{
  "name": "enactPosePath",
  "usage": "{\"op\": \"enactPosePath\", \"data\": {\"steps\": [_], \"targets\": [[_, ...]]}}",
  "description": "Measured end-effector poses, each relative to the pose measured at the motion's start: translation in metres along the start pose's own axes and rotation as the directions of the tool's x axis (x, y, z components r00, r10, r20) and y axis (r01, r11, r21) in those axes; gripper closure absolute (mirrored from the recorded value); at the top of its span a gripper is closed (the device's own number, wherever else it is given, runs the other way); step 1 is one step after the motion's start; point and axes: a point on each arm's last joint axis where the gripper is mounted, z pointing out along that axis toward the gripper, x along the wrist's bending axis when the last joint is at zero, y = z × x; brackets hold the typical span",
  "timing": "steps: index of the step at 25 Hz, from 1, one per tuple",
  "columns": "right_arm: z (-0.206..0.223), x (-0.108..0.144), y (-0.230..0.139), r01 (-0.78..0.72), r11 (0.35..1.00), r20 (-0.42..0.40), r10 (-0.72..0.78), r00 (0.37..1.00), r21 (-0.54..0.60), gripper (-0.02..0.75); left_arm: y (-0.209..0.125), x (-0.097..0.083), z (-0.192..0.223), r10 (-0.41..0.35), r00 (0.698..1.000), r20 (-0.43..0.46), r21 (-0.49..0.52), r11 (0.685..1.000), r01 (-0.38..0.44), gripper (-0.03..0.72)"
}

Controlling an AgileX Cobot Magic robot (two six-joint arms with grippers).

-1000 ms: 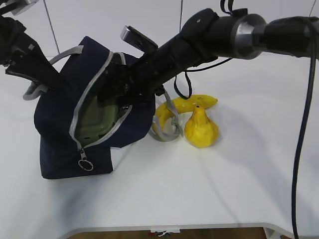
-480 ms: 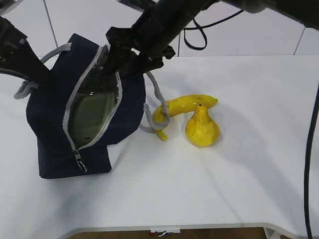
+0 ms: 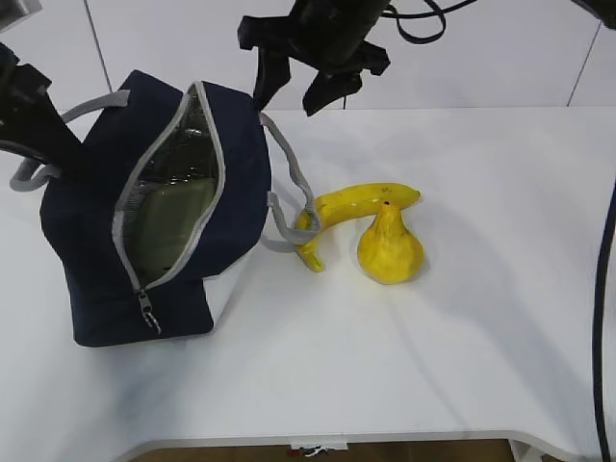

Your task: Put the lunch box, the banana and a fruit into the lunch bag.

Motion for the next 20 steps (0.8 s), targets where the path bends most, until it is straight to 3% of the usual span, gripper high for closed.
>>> {"op": "enactPosePath", "data": {"steps": [8,15,20], "targets": [[-0.017,-0.034,0.009,-0.113,0.992,0.109,0.119,0.987,-0.057,0.227,0.000,0.000,0.000,-0.003,1.000,-0.001,0.005,1.000,0.003,0.689],[-0.030,-0.076,0.015,-0.256,0.961,0.143,0.269,0.952,-0.105,0.227,-0.001,0.001,0.000,0.003,1.000,-0.015,0.016,1.000,-0.003,0.689],[-0.031,-0.081,0.016,-0.356,0.927,0.132,0.370,0.920,-0.120,0.226,-0.002,0.002,0.000,0.004,1.000,-0.016,0.017,1.000,-0.004,0.689]]}}
